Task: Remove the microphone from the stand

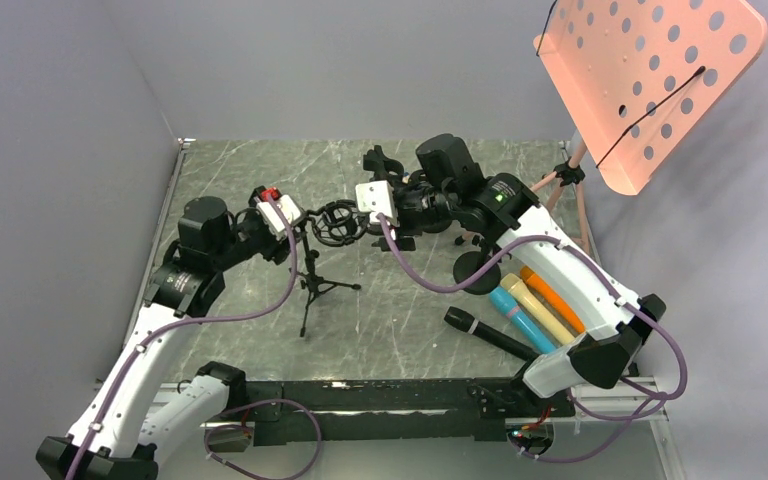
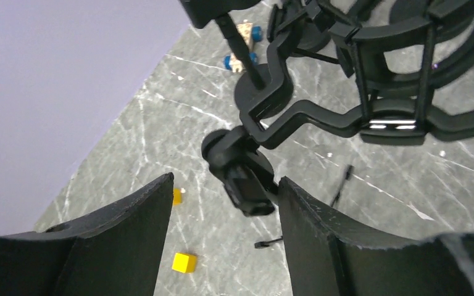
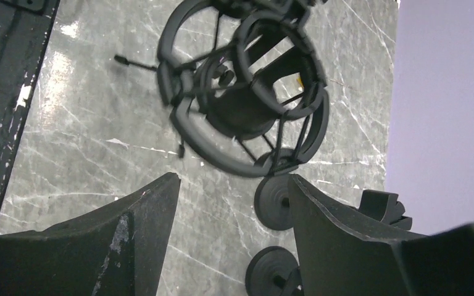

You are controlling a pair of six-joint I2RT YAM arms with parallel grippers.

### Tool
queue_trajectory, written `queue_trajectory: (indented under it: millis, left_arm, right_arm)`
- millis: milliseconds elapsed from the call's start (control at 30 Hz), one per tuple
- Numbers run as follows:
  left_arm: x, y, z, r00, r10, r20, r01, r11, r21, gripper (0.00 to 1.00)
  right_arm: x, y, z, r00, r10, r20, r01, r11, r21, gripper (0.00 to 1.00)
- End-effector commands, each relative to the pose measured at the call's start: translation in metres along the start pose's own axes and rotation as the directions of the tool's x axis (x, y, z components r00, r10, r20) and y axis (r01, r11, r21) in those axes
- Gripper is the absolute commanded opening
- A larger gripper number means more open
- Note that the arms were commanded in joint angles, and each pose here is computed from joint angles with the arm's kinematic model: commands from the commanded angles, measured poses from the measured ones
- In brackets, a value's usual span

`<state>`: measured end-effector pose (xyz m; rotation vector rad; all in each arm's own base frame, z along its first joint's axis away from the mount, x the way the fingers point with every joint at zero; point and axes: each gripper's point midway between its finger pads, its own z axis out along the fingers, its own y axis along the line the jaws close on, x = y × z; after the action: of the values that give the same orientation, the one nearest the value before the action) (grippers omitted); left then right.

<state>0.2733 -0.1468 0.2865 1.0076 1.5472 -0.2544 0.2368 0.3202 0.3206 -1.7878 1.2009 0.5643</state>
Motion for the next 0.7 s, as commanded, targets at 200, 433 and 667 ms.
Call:
queue_trajectory:
  millis: [200, 433, 667]
  left_arm:
    - [-0.033, -0.004, -0.029, 0.997, 0.017, 0.077, -0.022, 0.998, 0.057, 0.81]
    - [-0.051, -0.014, -0.023, 0.993, -0.066, 0.099, 0.051, 0.988, 0.145, 0.82]
    - [-0.039, -0.012, -0.004, 0.999, -0.012, 0.051, 0.004, 0.987, 0.160, 0.72]
  right_arm:
    - [0.000, -0.015, -0.011, 0.992, 0.117, 0.040, -0.119, 0.991, 0.057, 0.69]
    - [0.012, -0.023, -0.017, 0.974, 0.218, 0.069, -0.223, 0.972, 0.072, 0.73]
    - [0.017, -0.017, -0.019, 0.968, 0.243, 0.062, -0.247, 0.966, 0.076, 0.74]
